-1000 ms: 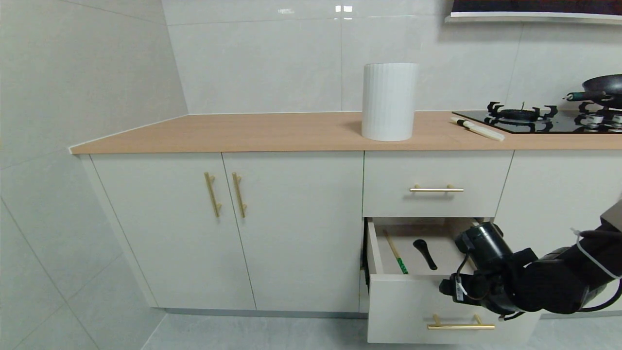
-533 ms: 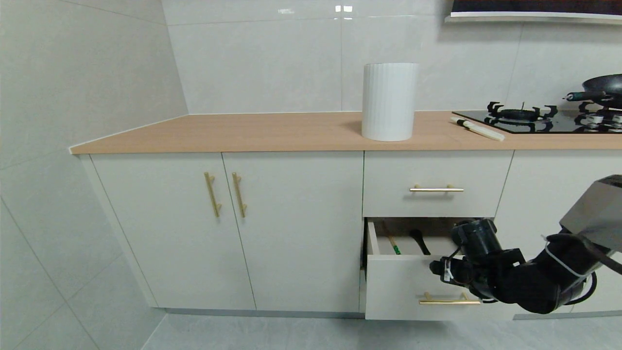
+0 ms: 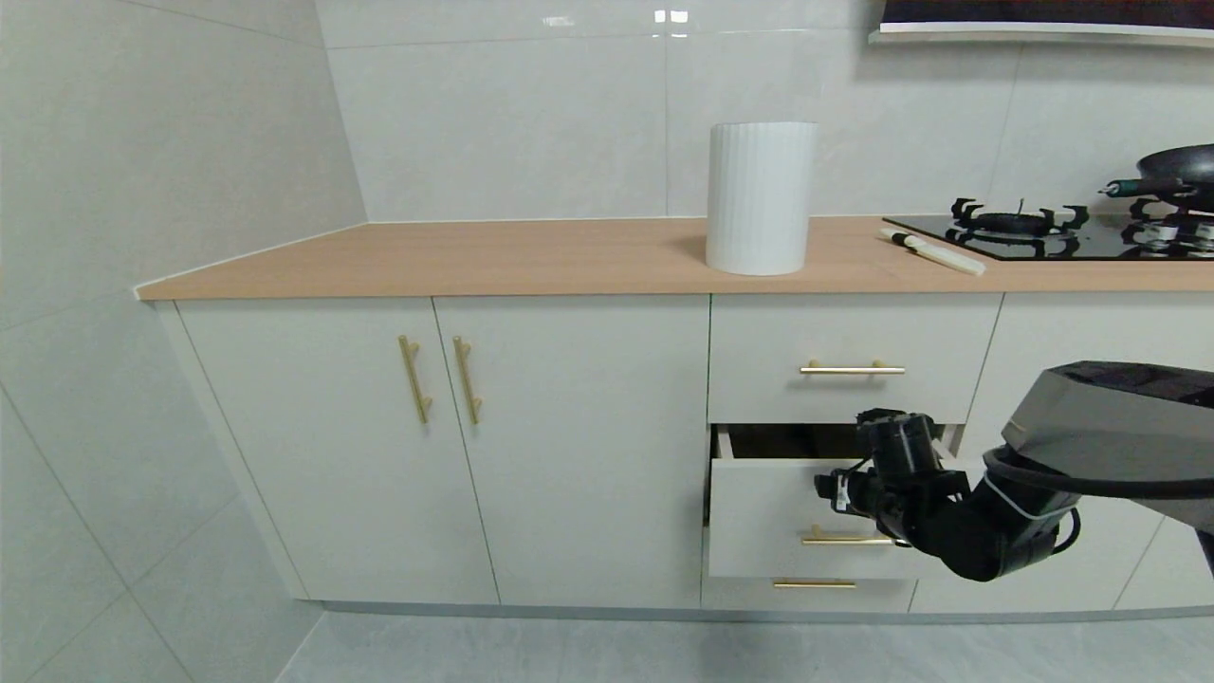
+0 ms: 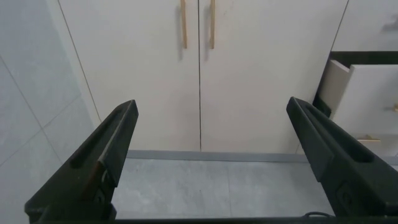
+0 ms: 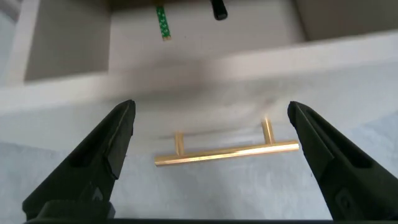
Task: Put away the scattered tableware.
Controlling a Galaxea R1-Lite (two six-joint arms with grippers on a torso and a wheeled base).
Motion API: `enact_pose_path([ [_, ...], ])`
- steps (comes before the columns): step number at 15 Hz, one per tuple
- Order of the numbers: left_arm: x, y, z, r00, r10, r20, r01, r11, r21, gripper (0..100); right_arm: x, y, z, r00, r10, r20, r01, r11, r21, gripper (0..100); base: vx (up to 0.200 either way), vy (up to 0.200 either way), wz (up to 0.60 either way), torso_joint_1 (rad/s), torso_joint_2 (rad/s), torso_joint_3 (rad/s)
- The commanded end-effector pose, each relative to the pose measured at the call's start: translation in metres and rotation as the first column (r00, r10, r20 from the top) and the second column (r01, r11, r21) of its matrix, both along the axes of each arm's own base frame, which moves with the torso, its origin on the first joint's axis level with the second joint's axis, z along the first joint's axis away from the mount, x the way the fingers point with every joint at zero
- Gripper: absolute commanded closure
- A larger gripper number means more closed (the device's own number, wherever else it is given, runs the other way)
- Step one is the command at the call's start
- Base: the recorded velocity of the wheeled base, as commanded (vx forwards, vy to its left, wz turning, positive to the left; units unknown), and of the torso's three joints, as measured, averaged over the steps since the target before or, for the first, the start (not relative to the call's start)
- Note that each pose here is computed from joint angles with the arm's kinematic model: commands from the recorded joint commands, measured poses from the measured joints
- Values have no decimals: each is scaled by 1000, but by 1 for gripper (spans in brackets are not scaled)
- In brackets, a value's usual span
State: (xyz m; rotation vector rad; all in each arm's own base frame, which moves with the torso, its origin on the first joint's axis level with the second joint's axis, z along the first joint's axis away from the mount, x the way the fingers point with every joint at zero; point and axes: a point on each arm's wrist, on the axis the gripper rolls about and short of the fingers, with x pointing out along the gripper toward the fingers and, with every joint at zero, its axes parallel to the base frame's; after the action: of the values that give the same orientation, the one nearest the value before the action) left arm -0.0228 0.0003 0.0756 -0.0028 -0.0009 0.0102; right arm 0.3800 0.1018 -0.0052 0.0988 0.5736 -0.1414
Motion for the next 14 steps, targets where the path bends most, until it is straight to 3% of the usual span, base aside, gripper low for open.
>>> enact_pose_path([
  [1,0,0,0,1000,1,1,-1,1000,0,0,13,-2,-18,1000,-9,-14,8,1000,-11,0,0,0,0,0,0,0],
  [12,0,0,0,1000,1,1,-1,1000,0,0,66,-30,-46,993,-101,55,100,995,29,0,0,0,0,0,0,0],
  [14,0,0,0,1000,2,1,-2,1000,0,0,76,-41,-44,986,-146,85,140,988,72,0,0,0,0,0,0,0],
])
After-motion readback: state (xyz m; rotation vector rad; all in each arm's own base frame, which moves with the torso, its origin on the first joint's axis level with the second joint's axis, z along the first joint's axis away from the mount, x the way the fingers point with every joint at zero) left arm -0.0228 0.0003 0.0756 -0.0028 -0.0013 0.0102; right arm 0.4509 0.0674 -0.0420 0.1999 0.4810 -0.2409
